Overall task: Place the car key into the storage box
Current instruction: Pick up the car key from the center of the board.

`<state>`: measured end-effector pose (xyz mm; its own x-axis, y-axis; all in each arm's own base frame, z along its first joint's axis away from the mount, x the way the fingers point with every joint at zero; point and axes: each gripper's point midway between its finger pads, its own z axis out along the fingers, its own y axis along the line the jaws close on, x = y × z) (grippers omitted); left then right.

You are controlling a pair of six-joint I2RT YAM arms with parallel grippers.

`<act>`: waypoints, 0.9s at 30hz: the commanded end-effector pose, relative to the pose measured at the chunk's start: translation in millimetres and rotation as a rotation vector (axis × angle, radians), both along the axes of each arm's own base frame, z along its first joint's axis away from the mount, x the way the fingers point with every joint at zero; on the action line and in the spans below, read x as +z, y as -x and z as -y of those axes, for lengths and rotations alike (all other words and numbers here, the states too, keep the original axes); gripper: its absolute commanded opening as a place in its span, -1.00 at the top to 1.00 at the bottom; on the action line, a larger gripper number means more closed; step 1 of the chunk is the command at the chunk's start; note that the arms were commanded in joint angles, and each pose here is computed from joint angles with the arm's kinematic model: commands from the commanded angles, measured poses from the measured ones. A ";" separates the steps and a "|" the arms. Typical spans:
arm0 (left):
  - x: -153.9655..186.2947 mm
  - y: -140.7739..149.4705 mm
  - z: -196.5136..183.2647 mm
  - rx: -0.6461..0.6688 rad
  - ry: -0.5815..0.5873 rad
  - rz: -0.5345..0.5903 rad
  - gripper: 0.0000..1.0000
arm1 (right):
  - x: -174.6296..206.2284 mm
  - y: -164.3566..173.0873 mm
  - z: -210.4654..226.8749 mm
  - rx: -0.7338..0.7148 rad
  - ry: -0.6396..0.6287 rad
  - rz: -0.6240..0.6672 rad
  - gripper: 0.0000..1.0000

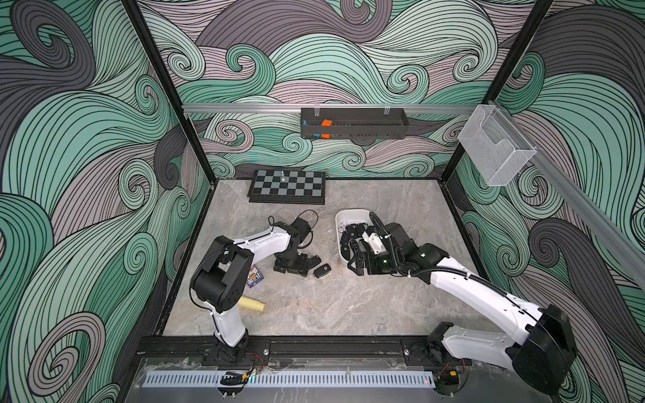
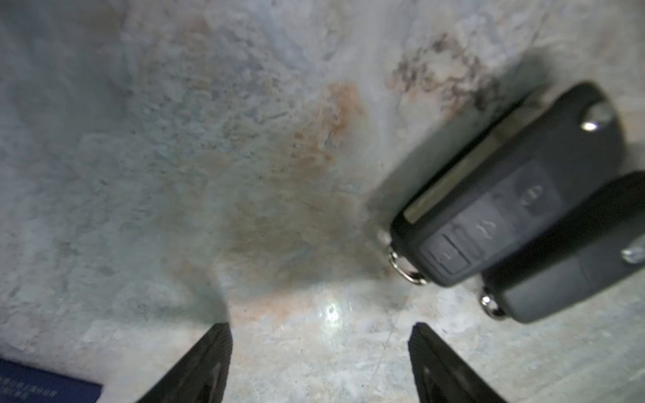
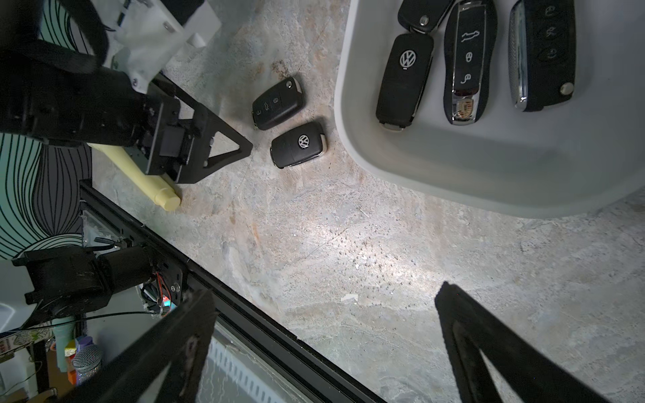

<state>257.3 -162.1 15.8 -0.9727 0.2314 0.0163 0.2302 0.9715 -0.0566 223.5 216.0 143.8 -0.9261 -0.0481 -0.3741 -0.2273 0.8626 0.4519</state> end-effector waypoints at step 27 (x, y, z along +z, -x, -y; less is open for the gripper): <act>-10.8 -25.9 58.6 -0.095 0.100 0.021 -0.40 | 6.2 0.8 15.5 -0.088 0.000 0.037 -0.98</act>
<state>287.3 -193.3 13.4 -0.9587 0.2838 -0.0181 0.2843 0.9578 -0.0417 224.8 206.7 153.8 -0.9067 -0.0030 -0.4217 -0.2101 0.8703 0.4455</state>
